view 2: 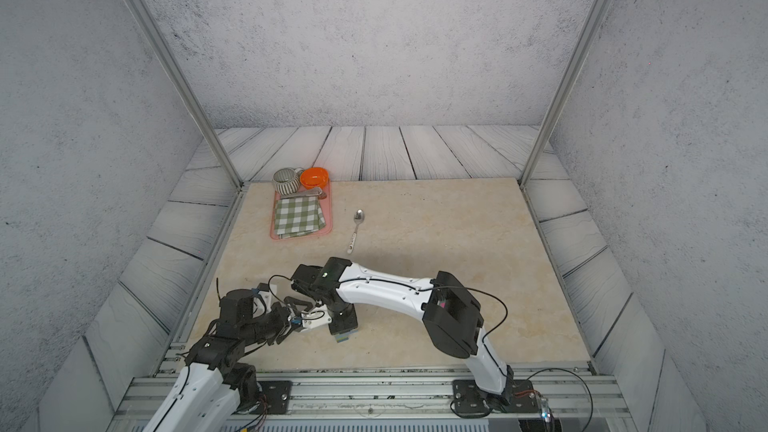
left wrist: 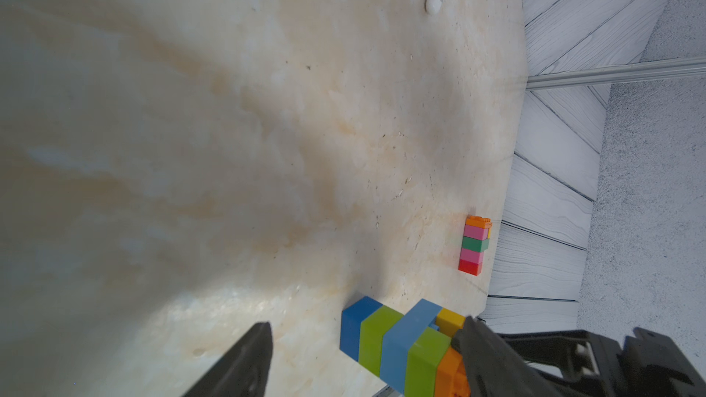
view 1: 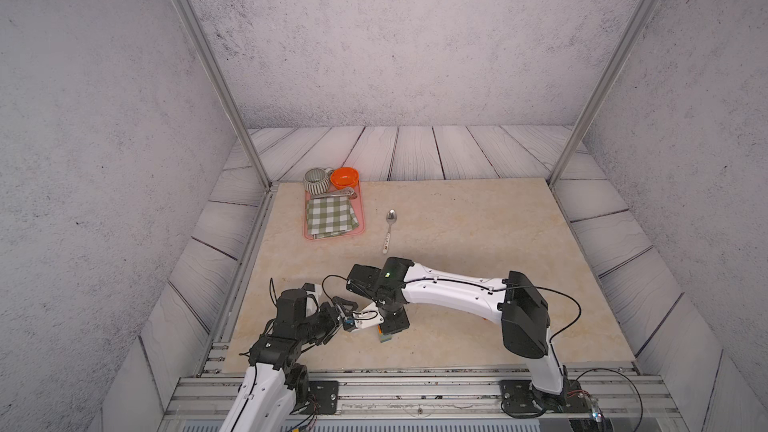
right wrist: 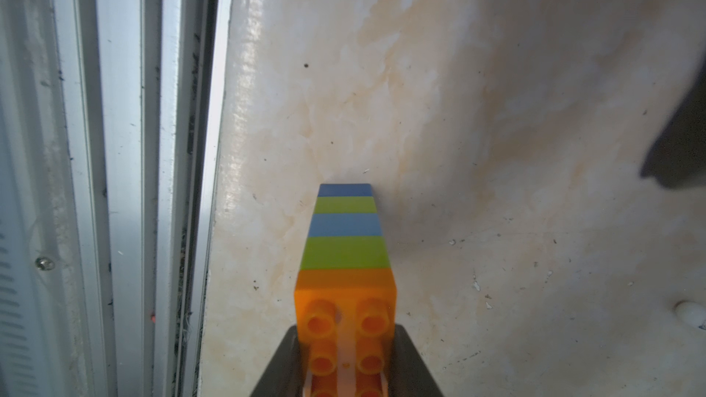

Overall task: Assemble the letter p with lego
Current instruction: Assemble the lego brick with the lego brick.

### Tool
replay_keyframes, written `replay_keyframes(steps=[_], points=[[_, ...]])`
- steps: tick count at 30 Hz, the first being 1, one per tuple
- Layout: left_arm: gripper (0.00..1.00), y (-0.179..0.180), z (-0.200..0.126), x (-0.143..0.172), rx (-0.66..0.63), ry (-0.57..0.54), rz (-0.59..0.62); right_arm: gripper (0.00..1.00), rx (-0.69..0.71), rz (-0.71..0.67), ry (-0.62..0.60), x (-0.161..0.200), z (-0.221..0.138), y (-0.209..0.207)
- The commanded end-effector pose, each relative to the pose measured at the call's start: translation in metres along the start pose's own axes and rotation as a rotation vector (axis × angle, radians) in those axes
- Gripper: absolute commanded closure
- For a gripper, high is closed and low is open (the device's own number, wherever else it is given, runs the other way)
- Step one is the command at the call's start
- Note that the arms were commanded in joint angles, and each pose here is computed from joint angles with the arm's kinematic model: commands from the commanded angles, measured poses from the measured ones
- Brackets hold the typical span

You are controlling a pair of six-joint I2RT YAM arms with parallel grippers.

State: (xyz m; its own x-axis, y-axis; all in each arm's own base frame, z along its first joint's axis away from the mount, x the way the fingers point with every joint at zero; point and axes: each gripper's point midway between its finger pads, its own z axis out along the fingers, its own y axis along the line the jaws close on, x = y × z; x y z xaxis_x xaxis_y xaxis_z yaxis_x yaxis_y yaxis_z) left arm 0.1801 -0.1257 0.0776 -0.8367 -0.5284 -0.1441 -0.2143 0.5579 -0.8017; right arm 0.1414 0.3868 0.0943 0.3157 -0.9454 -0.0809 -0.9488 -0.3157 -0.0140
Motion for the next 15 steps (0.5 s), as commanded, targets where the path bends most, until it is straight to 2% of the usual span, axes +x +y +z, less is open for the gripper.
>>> replay_keyframes(steps=[1,4,6,11,15], points=[[0.19,-0.008,-0.001,0.010,0.034,0.048,0.045,0.59,-0.017,0.042,0.001,-0.005,0.014,-0.005],[0.19,-0.008,-0.001,0.010,0.035,0.047,0.044,0.58,-0.013,0.046,-0.009,-0.007,0.011,-0.006],[0.19,-0.008,-0.001,0.010,0.036,0.047,0.044,0.51,-0.012,0.050,-0.016,-0.007,0.009,-0.006],[0.19,-0.008,-0.001,0.010,0.037,0.046,0.047,0.44,0.011,0.061,-0.052,-0.012,-0.002,-0.009],[0.19,-0.008,-0.001,0.010,0.035,0.047,0.046,0.43,0.048,0.080,-0.088,-0.014,-0.015,-0.013]])
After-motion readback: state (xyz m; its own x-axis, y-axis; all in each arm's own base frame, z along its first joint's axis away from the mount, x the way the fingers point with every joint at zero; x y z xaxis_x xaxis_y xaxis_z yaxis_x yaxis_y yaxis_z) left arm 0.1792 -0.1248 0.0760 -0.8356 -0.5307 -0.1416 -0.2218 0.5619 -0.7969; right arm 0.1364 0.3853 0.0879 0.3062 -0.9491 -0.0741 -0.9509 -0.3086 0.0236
